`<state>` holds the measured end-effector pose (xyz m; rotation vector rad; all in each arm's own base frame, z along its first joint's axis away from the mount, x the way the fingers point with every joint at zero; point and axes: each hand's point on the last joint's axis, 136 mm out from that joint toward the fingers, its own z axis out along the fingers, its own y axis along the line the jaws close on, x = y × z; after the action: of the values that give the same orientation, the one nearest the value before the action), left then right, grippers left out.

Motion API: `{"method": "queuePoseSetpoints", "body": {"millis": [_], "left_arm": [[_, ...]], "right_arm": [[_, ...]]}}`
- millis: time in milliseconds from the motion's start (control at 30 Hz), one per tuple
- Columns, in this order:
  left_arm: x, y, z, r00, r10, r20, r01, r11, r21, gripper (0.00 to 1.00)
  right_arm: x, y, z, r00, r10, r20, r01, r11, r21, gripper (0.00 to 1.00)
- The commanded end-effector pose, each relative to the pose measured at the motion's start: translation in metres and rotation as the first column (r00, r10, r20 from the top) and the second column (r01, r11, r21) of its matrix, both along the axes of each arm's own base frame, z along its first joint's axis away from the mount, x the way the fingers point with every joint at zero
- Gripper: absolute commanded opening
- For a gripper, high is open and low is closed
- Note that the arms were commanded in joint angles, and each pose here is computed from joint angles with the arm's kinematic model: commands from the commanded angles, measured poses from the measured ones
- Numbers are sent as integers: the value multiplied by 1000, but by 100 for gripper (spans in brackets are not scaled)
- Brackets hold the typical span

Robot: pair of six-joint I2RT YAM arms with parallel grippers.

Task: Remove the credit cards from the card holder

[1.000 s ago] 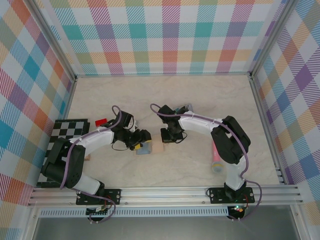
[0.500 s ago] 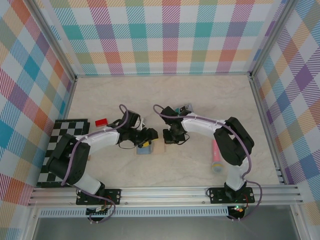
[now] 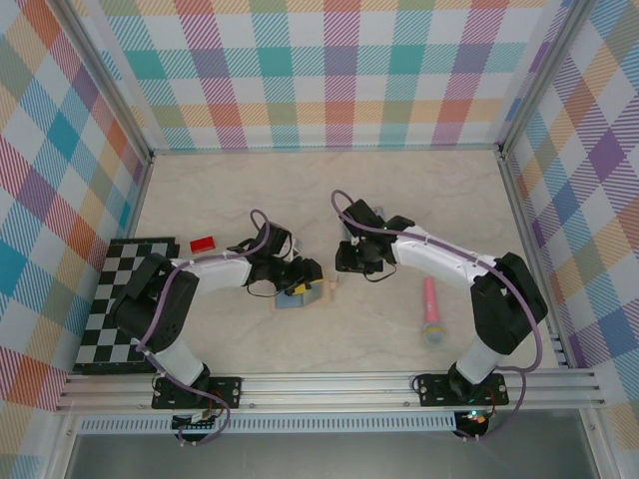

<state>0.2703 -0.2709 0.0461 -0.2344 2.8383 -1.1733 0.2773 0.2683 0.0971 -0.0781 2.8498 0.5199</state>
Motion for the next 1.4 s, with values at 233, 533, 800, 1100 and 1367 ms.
{"method": "queuePoseSetpoints", "body": {"millis": [233,533,800,1100,1367], "left_arm": [[-8,3,-25,999,-4,-42,8,996,91,23],[-15,10,-33,997,0,-77,11,989,150,2],[-10,12,-5,999,8,-37,-2,988,154,0],[-21,53,15,995,98,-34,-88,972,219,19],[-27,102,26,977,214,-19,-200,939,279,52]], "right_arm": [[-5,46,-10,986,129,-105,-112,981,157,18],[-10,61,-44,967,145,-211,-120,985,124,5],[-10,55,-70,958,107,-265,-97,994,50,3],[-13,44,-85,954,78,-288,-87,996,-17,3],[-12,41,-87,956,76,-284,-88,996,-29,3]]}}
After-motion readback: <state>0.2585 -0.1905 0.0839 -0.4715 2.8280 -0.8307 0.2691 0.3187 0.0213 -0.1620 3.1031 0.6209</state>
